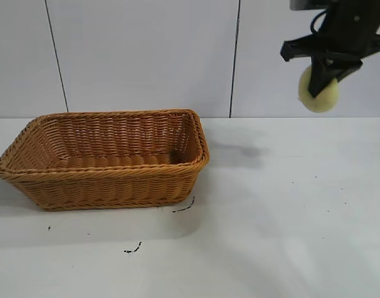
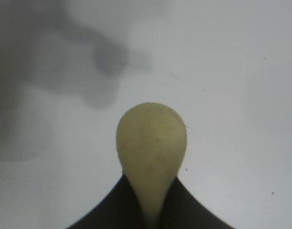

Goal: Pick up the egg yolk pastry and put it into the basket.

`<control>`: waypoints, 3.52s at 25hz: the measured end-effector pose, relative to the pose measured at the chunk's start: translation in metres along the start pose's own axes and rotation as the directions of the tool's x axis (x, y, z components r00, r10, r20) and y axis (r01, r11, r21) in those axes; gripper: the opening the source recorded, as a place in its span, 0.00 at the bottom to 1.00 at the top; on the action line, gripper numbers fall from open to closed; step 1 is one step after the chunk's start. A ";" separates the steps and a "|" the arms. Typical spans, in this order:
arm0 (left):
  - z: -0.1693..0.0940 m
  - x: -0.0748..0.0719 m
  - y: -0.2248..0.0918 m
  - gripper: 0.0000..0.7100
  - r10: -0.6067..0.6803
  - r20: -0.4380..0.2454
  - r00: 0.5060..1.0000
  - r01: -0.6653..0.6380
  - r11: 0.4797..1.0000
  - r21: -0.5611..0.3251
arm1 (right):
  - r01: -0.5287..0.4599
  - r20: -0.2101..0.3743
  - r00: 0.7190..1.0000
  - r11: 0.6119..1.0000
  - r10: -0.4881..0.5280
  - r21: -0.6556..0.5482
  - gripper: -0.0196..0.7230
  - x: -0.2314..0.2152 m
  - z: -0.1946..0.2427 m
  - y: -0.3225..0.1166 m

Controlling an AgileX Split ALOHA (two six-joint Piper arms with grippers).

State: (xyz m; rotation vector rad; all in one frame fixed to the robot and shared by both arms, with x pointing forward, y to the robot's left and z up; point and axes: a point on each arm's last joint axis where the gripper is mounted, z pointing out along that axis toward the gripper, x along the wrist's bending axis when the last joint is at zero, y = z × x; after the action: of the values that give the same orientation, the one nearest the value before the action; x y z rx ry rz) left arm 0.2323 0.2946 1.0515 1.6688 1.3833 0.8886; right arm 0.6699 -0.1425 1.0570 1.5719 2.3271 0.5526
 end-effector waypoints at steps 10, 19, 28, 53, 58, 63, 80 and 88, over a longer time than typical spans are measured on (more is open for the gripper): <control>0.000 0.000 0.000 0.98 0.000 0.000 1.000 0.000 1.000 0.000 | 0.217 -0.131 0.967 0.975 -0.220 -0.038 0.02 0.127 0.022 0.015; 0.000 0.000 0.000 0.98 0.000 0.000 1.000 0.000 1.000 0.000 | 0.280 -0.161 0.945 0.959 -0.285 -0.050 0.02 0.174 0.094 -0.002; 0.000 0.000 0.000 0.98 0.000 0.000 1.000 0.000 1.000 0.000 | 0.286 -0.157 0.945 0.958 -0.287 -0.031 0.72 0.175 0.112 -0.008; 0.000 0.000 0.000 0.98 0.000 0.000 1.000 0.000 1.000 0.000 | -0.257 0.145 0.959 0.962 0.242 0.091 0.95 -0.138 0.046 -0.009; 0.000 0.000 0.000 0.98 0.000 0.000 1.000 0.000 1.000 0.000 | -0.327 0.173 0.938 0.933 0.301 0.149 0.95 -0.169 0.040 -0.025; 0.000 0.000 0.000 0.98 0.000 0.000 1.000 0.000 1.000 0.000 | -0.345 0.180 0.931 0.926 0.317 0.153 0.95 -0.175 0.033 -0.032; 0.000 0.000 0.000 0.98 0.000 0.000 1.000 0.000 1.000 0.000 | -0.304 0.153 0.951 0.898 0.267 0.319 0.95 -0.079 -0.107 -0.216; 0.000 0.000 0.000 0.98 0.000 0.000 1.000 0.000 1.000 0.000 | -0.296 0.141 0.948 0.954 0.286 0.049 0.95 -0.032 -0.149 -0.309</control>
State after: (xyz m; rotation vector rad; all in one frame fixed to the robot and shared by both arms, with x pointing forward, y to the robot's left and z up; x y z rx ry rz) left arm 0.2323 0.2946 1.0515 1.6688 1.3833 0.8886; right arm 0.3632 -0.2993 1.0483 1.9397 2.0507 0.4178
